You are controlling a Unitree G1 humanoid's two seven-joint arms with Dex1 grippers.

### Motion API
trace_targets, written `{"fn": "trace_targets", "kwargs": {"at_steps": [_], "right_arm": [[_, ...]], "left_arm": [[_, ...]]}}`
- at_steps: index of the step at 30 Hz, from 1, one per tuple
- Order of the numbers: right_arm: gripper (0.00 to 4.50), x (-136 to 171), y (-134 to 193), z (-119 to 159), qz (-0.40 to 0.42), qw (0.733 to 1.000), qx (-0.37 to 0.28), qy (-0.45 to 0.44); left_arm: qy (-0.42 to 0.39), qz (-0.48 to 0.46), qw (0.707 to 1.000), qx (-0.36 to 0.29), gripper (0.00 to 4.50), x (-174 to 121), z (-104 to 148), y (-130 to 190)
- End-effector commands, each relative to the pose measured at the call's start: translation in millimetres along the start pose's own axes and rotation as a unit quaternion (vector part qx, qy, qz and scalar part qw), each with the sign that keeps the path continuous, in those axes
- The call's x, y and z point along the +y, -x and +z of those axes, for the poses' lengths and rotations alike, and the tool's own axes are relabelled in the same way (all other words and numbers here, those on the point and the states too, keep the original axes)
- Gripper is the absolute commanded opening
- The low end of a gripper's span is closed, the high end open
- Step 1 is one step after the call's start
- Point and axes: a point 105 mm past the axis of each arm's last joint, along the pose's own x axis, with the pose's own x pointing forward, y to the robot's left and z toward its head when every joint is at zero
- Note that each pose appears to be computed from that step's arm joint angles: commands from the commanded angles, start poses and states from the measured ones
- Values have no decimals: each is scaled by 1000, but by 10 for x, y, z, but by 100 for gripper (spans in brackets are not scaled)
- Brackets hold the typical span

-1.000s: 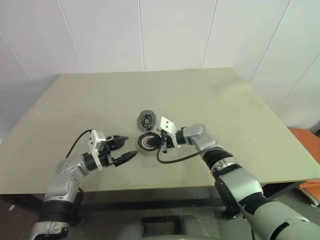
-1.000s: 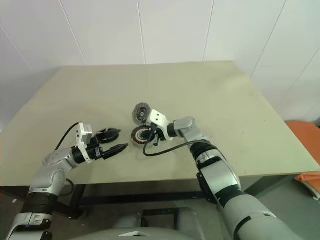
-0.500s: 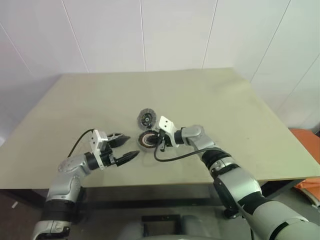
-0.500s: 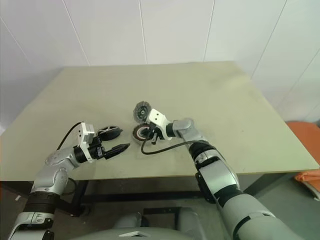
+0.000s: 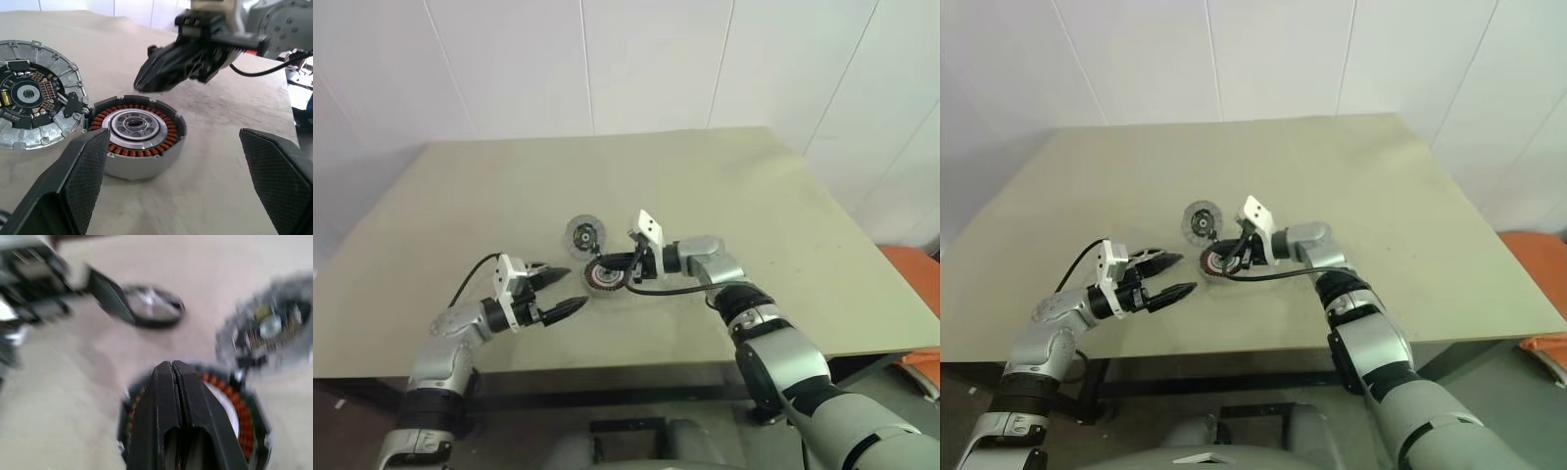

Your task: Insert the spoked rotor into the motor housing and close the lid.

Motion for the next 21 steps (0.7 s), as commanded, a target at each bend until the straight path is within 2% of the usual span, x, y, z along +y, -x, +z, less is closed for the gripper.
{"fn": "trace_targets", "kwargs": {"at_steps": [1,5,8,12,19,21], "right_arm": [[2,46,7,156,15,999,-14,28],[2,-18,33,1,-12,995,55,80],[2,-54,46,-50,-26,992,73,94],[86,-101,63,-62,-46,989,84,115],[325,-139,63,-102,-58,987,97,111],[325,-118,54,-118,-50,989,97,103]], "left_arm": [[-20,-1,1000,-9,450,35,104,-12],[-20,-2,1000,-8,450,41,103,-16],[-21,-3,1000,-8,450,50,104,-22],[-22,-4,1000,-8,450,56,106,-27],[-22,-7,1000,-6,450,58,93,-40],[-23,-6,1000,-5,450,60,89,-40]]}}
